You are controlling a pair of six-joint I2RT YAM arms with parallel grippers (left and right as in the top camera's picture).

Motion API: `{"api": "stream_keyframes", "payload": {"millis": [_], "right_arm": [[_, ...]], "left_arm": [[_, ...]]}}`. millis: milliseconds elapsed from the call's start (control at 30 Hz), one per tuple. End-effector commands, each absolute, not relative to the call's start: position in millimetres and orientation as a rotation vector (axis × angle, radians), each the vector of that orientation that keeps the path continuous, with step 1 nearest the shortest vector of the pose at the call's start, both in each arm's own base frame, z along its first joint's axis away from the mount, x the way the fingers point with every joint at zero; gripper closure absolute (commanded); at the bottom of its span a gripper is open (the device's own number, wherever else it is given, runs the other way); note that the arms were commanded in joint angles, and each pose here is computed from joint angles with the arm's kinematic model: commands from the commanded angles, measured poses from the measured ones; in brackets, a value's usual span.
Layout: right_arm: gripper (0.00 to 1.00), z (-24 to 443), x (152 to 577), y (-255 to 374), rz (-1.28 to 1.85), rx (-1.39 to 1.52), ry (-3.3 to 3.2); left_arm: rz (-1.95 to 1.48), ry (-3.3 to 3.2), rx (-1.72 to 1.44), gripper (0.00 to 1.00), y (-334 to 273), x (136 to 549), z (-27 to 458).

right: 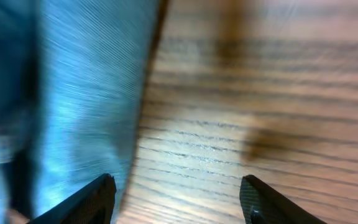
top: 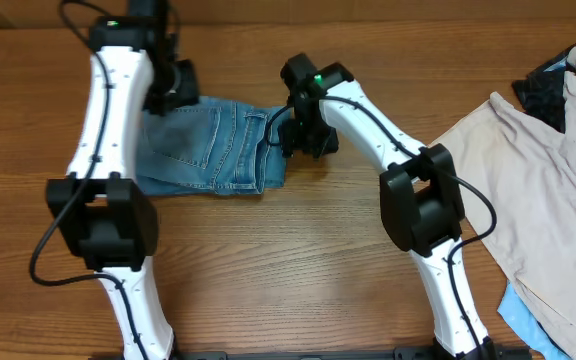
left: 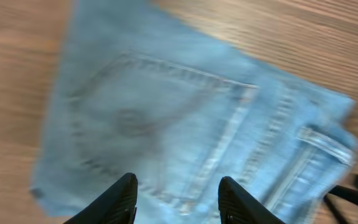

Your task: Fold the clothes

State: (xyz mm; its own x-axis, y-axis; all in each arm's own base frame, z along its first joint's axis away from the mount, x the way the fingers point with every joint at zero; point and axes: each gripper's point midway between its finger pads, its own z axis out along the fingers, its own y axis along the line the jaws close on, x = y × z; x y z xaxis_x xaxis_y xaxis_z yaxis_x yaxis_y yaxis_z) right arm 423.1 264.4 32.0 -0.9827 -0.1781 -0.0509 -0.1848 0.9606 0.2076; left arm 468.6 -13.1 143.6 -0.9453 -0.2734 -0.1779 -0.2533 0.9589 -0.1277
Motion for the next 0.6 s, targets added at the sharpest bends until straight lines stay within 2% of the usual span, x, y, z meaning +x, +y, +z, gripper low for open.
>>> {"api": "stream_keyframes", "payload": {"millis": [0,200,400,567], "right_arm": [[0.31,105.9,437.5,297.3,0.617,-0.467,2.860],[0.30,106.9,434.9,324.3,0.852,-0.529,2.796],[0.25,108.8,438.6,329.9,0.887,-0.539,2.763],[0.25,82.4,439.6,331.9,0.883,-0.516,2.806]], "left_arm": [[-0.104,2.932,-0.421,0.55,10.2,464.3,140.8],[-0.097,2.943,-0.448,0.55,21.4,460.1,140.1],[-0.092,2.944,-0.434,0.54,21.7,460.1,140.1],[-0.092,2.944,-0.434,0.54,21.7,460.1,140.1]]}}
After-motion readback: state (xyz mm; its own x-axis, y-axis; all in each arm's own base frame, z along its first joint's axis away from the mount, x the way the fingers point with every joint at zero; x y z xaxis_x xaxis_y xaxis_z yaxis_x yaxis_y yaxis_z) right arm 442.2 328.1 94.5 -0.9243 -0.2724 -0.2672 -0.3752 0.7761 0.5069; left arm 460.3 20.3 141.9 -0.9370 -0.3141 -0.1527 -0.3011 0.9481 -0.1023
